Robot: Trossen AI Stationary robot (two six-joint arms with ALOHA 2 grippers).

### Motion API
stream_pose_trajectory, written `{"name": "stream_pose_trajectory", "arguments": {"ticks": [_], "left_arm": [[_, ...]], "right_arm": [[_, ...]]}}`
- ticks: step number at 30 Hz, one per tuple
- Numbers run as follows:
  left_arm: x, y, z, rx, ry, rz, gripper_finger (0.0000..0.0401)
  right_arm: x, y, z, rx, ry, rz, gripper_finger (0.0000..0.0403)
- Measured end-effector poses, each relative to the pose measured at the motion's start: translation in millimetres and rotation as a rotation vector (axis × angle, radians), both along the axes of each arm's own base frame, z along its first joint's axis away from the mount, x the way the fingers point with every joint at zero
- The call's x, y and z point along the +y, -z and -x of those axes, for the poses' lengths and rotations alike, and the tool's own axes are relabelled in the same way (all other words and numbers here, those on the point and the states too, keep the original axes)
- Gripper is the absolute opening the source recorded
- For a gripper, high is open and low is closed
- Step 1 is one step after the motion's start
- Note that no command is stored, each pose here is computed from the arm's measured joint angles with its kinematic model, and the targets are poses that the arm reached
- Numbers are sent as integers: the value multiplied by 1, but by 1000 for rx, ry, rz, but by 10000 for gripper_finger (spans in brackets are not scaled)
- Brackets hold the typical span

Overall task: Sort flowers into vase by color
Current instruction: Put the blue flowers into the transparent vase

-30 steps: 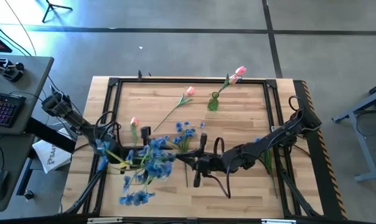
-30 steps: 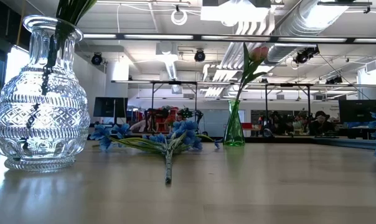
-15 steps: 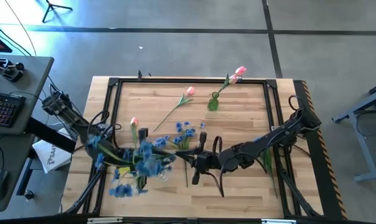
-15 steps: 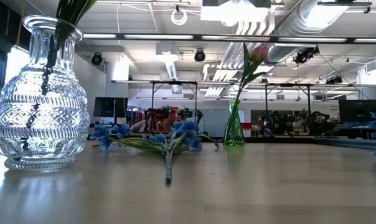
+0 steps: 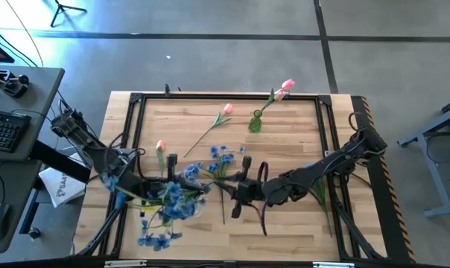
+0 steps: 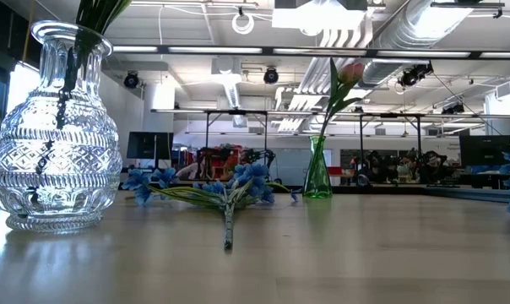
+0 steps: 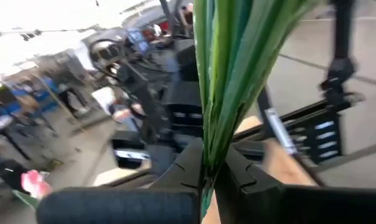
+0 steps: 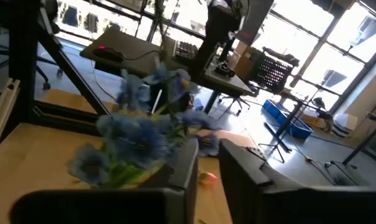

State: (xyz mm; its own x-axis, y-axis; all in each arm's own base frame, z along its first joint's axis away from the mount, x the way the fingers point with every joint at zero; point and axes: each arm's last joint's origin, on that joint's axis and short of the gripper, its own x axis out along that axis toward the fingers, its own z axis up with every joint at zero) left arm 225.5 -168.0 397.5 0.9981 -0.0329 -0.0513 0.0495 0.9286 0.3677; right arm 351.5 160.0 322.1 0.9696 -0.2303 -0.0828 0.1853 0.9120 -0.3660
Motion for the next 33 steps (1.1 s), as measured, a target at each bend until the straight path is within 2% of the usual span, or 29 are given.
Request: {"name": "stream_pose_trajectory", "arguments": {"ticks": [7,12,16,20,25,29,33], "left_arm": [[-28,-39,19,114,99,112,2],[-55,-50,47,262,174,255,1],[-78,-25,69,411,137,262,1],[-87,19,86,463,-72,287,1],[-74,68,96,383,-252,365,1],[-59,87,101,249,-301,425,0],[-48,95,100,152,-301,487,0]], "right_arm": [[-5,-7,20,98,5,-76,159],[-4,4,21,166,24,-111,183],[0,12,25,221,33,-130,183],[9,14,33,229,64,-98,175],[19,19,43,266,99,-43,160],[17,28,49,314,163,-72,149],[11,51,55,318,254,-64,142]]}}
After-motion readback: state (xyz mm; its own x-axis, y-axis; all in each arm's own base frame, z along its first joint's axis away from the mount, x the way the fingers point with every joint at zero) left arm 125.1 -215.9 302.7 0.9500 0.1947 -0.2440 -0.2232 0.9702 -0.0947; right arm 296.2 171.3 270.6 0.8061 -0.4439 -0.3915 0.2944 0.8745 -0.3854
